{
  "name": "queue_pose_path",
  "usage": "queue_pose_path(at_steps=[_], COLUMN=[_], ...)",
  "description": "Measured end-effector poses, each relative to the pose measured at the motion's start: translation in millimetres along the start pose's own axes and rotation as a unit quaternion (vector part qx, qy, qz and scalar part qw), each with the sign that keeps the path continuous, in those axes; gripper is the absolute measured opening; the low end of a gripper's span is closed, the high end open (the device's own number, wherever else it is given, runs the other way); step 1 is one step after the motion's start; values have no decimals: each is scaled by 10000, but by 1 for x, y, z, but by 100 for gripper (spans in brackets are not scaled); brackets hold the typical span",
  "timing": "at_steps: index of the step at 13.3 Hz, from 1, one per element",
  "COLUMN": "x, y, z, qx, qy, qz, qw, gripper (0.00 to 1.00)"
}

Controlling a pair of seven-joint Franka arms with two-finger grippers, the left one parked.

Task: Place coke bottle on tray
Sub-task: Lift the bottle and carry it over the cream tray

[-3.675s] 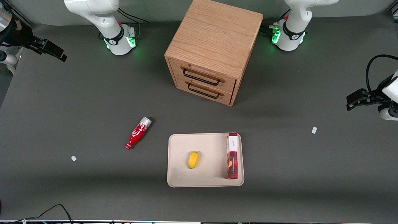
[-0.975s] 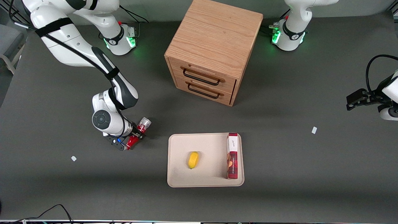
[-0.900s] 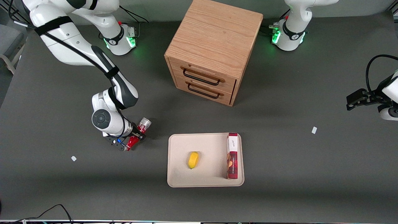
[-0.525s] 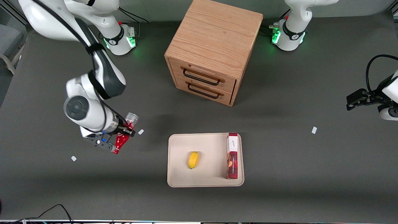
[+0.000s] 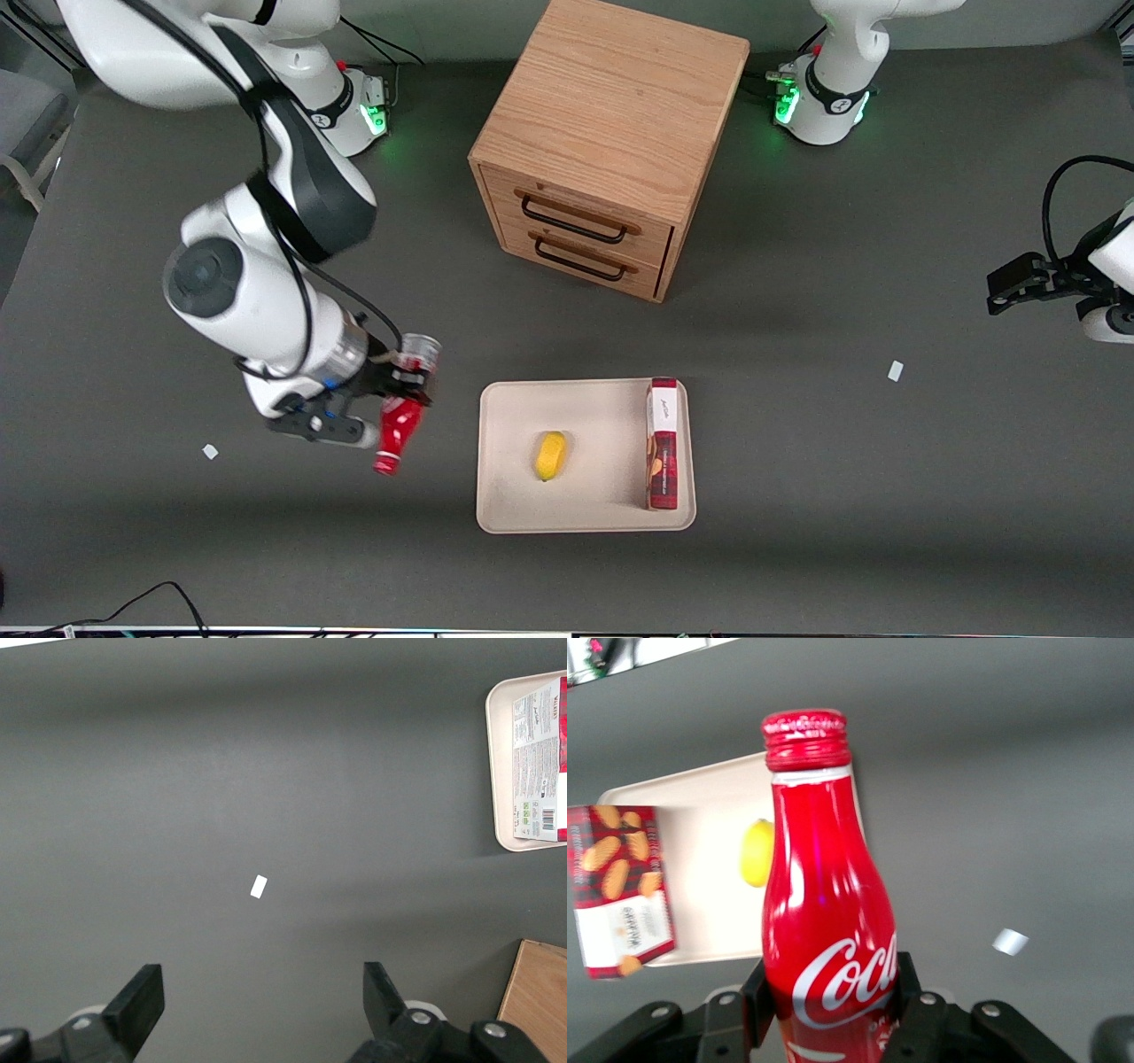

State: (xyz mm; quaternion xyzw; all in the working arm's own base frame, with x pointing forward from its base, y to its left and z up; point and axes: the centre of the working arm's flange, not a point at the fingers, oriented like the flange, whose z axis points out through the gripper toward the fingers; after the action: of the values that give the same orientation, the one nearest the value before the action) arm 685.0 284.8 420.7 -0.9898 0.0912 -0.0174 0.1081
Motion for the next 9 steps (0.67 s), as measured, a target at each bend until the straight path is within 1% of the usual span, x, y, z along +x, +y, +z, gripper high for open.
queue_pose_path(at_steps=[1, 2, 3, 4, 6, 7, 9], x=[11, 20, 25, 25, 21, 19, 15], y=[-4, -3, 0, 2, 5, 6, 4], z=[37, 78, 118, 154, 205, 219, 231], qx=[187, 358, 494, 579, 676, 695, 696], qy=[-50, -61, -89, -146, -242, -273, -317], qz=[63, 177, 314, 428, 664, 758, 840], qw=[9998, 9992, 9982, 9973, 9952, 9943, 9935], gripper=[56, 56, 56, 56, 56, 56, 56])
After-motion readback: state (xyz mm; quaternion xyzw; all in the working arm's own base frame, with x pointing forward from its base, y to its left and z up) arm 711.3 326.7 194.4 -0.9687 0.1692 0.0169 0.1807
